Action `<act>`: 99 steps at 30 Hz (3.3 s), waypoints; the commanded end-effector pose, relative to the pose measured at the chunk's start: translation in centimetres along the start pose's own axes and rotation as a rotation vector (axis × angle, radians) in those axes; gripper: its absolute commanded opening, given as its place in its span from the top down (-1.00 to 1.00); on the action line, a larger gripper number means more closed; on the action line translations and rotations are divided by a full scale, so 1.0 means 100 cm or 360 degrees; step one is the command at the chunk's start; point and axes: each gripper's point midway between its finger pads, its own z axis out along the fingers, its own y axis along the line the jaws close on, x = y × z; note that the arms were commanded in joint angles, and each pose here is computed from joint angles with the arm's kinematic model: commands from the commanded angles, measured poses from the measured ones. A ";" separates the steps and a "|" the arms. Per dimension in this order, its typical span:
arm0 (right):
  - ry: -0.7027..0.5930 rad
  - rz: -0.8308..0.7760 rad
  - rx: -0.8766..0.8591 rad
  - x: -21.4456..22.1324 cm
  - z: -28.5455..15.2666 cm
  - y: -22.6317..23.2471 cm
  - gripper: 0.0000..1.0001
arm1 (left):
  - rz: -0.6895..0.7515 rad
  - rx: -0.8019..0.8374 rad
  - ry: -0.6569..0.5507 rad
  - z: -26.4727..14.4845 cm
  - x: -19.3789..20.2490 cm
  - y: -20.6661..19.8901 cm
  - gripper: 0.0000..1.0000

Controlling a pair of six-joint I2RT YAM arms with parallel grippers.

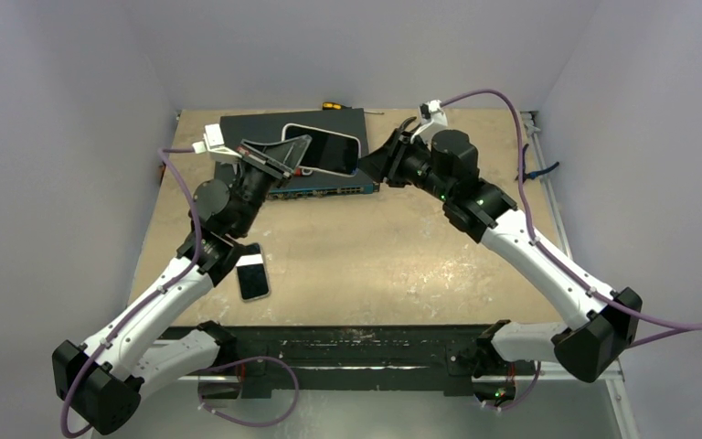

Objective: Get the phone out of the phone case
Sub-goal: Remove the phone case from the phone.

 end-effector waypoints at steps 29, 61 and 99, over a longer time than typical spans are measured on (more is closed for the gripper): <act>-0.0048 0.0059 -0.1102 -0.007 -0.063 0.102 0.31 | -0.0456 0.0479 0.0448 -0.024 0.051 -0.065 1.00; -0.0223 0.0284 -0.1304 -0.035 -0.076 0.133 0.40 | -0.0382 0.0260 0.0520 -0.014 0.093 -0.012 1.00; -0.0171 0.0267 -0.1196 -0.023 -0.081 0.113 1.00 | 0.0131 -0.0059 0.0294 -0.015 0.049 0.005 0.06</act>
